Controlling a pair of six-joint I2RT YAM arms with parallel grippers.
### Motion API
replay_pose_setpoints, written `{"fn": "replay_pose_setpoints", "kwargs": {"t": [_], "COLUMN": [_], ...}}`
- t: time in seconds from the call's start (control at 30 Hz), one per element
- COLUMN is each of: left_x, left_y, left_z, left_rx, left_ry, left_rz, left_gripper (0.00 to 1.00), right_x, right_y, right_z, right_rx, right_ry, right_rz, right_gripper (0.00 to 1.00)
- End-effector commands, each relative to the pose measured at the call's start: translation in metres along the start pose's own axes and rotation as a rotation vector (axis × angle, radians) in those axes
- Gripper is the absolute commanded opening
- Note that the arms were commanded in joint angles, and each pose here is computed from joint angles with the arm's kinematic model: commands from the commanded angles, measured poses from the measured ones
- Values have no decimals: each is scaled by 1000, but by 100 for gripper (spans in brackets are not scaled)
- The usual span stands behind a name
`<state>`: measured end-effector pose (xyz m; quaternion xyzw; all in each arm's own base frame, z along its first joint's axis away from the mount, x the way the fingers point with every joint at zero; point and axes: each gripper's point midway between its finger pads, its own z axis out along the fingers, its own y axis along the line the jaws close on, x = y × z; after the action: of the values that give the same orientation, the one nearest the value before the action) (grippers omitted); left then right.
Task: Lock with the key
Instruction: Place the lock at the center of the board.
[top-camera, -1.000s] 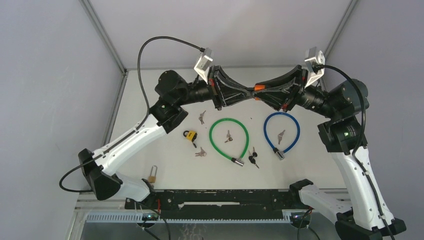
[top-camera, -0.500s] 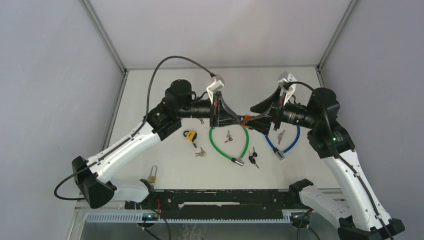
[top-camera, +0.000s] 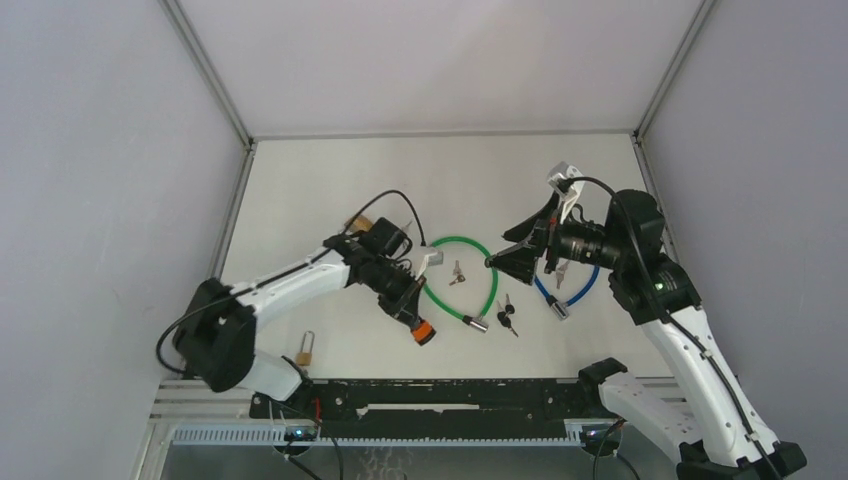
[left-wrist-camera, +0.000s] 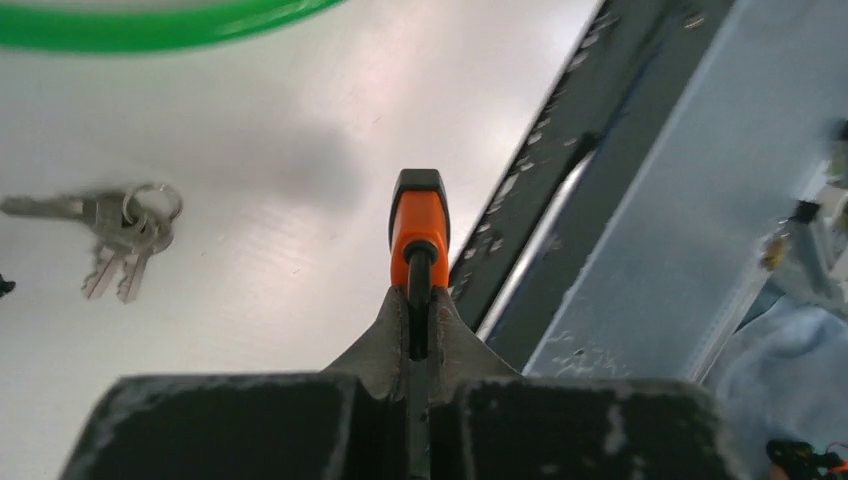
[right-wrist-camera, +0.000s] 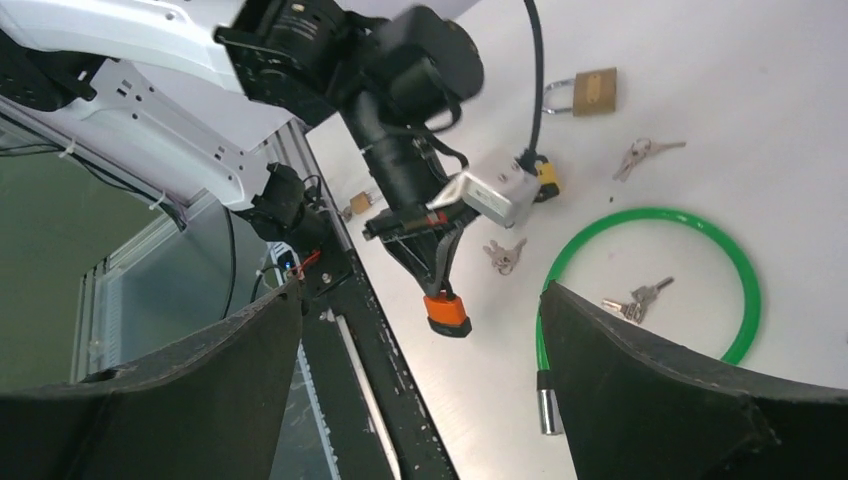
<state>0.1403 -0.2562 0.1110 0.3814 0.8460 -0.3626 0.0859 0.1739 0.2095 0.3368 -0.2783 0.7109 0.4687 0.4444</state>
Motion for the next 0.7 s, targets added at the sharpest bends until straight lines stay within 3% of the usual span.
{"fn": "replay_pose_setpoints", "kwargs": {"t": [0.0,0.1,0.2,0.33,0.47,0.57,0.67], "left_x": [9,-8,-1,15,-9,-29,-24], "left_y": [28,27,3,-16,2,6,-13], "left_z": [7,0,4,16,17,9,13], "left_rx": [-150,-228,-148,-1,-138,-326,-303], "left_ry": [123,78,109,150,118,99,86], "left_rz": [76,226,339,278,361,567,690], "left_gripper": [0,0,0,0,0,0,0], "right_x": [2,10,13,15,14,14,15], "right_y": [-12,-16,-15,-17,-14,-13,-12], "right_z": [6,6,6,6,3,2,0], "right_rx": [42,58,50,60,55,55,56], "right_ry": [10,33,28,24,17,16,18], "right_rz": [53,62,65,64,50,38,36], "right_gripper": [92,92,92,92,92,92,92]}}
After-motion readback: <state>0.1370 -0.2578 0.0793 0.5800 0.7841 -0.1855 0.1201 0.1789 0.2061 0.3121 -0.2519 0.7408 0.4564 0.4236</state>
